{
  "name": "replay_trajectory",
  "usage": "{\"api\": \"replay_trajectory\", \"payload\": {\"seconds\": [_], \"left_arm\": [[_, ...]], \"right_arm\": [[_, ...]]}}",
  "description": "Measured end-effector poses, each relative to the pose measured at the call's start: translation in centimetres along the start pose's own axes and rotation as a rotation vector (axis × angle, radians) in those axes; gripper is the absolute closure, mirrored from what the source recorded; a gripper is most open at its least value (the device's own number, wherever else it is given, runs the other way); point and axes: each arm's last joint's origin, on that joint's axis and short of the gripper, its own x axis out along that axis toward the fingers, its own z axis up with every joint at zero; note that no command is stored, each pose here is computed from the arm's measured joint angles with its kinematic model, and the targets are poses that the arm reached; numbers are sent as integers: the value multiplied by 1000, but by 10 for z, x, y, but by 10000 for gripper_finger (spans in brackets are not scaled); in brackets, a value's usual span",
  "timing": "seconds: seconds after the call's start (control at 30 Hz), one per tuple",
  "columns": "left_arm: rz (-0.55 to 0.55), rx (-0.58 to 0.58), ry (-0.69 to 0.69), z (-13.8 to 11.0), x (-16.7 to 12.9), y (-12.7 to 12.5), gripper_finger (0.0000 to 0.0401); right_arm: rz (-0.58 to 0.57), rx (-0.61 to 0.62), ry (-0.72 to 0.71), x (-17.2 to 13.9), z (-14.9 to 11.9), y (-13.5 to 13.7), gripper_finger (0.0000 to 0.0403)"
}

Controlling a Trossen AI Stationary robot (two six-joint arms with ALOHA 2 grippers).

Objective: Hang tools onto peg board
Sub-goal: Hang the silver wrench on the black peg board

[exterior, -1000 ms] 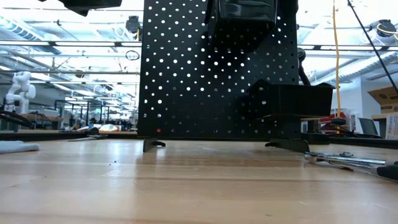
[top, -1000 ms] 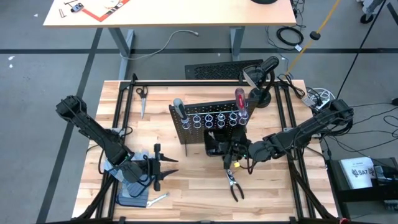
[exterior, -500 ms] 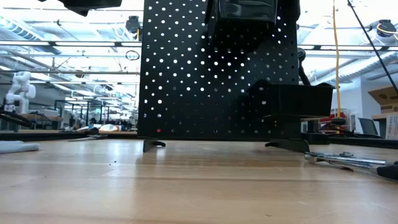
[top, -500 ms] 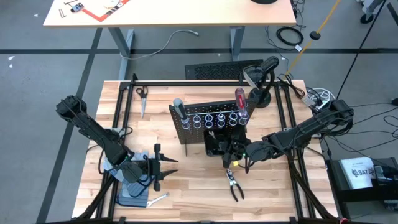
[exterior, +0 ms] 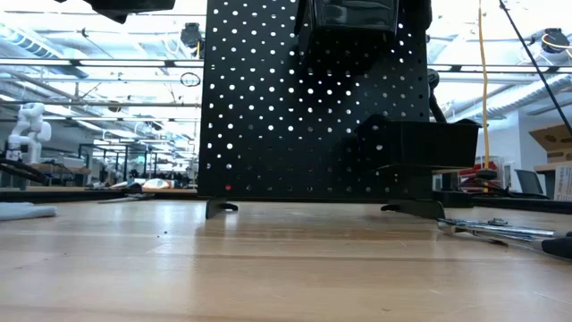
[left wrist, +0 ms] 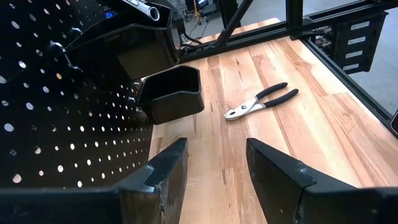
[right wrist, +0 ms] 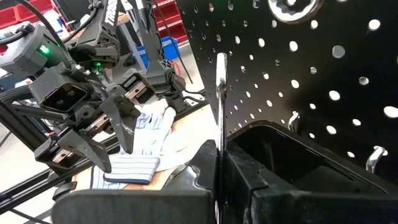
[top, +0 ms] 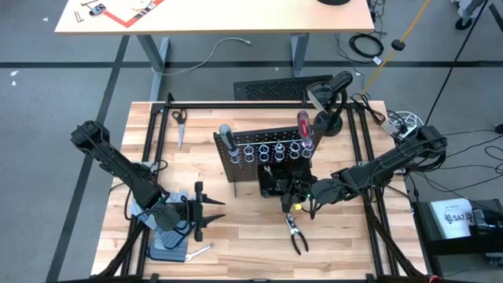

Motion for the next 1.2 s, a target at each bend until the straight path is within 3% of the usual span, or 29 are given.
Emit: {"api": "replay_trajectory", "payload": {"seconds": [0.3, 0.43, 0.67, 0.83, 1.07, 1.13, 1.2], "left_arm": [[0, 0, 0, 0, 0, 0, 228], [0, 0, 0, 0, 0, 0, 228], [0, 0, 0, 0, 0, 0, 228], [0, 1, 1, 0, 0, 0, 228], [0, -1, 1, 0, 0, 0, 228], [0, -7, 1, 0, 0, 0, 228], [0, -16, 1, 0, 0, 0, 228]], "right_arm": [[4, -8, 3, 0, 0, 0, 399], [62, -42, 20, 0, 1, 3, 399], [140, -174, -49, -5, 7, 12, 399], [268, -291, -82, -13, 8, 24, 399], [430, -487, -306, -37, 20, 48, 399], [399, -556, -411, -49, 30, 58, 399], [298, -612, -493, -63, 44, 67, 399]]}}
